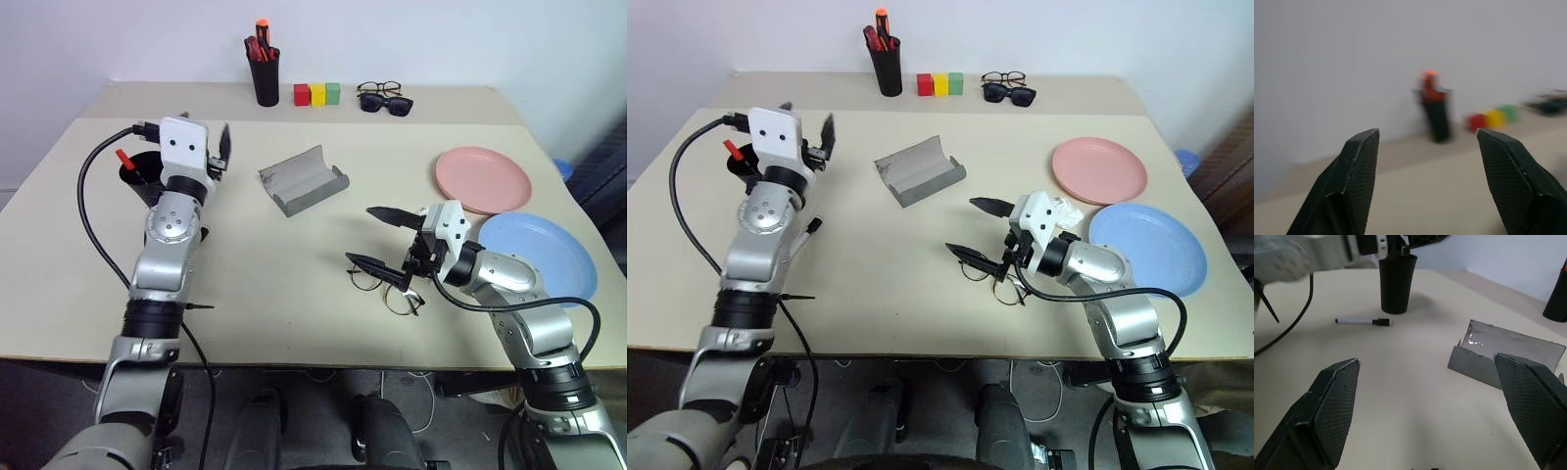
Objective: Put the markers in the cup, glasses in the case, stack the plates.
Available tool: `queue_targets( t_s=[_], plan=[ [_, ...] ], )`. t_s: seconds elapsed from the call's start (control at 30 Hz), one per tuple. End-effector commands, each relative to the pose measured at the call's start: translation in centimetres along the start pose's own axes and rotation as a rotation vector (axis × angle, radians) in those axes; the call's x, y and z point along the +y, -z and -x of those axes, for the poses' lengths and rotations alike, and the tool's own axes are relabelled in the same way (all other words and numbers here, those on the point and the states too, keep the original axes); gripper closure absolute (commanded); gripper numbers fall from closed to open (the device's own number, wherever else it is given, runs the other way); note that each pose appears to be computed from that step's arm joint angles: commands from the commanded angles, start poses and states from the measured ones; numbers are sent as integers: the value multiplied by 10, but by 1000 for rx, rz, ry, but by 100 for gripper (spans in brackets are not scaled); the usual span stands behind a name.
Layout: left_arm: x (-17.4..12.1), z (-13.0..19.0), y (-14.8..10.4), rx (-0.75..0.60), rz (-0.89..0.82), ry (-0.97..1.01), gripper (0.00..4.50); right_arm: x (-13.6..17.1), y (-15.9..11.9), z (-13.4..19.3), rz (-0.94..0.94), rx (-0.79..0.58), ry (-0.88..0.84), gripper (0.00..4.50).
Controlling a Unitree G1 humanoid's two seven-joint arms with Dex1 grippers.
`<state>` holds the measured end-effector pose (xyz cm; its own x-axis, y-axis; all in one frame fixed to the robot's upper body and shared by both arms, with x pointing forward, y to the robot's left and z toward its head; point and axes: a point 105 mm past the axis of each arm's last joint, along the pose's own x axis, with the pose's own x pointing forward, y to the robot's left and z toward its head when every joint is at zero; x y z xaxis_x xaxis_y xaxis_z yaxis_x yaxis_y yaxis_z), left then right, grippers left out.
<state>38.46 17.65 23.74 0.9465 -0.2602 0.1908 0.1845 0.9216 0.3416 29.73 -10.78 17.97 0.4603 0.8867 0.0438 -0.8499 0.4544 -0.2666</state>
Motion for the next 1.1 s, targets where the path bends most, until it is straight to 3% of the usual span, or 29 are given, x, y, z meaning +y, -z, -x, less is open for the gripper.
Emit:
queue_targets(
  t_s=[0.03,0.17,0.33,0.77,0.9,1.03,1.1],
  plan=[
    [-10,19,18,250,1,209,123,6,-21,-2,4,-84,-38,0],
    [14,37,45,513,53,193,123,12,-31,-9,-7,-127,-85,0],
    [40,48,60,689,105,125,123,11,-32,-15,5,-129,-91,0],
    [25,59,110,977,182,144,123,6,-30,-13,23,-124,-48,0],
    [21,56,124,1009,193,129,247,5,-27,-9,25,-120,-29,0],
    [17,53,124,994,209,134,447,5,-24,-7,27,-109,-17,0],
    [10,48,110,908,220,184,447,5,-22,-5,29,-105,-8,0]
  ],
)
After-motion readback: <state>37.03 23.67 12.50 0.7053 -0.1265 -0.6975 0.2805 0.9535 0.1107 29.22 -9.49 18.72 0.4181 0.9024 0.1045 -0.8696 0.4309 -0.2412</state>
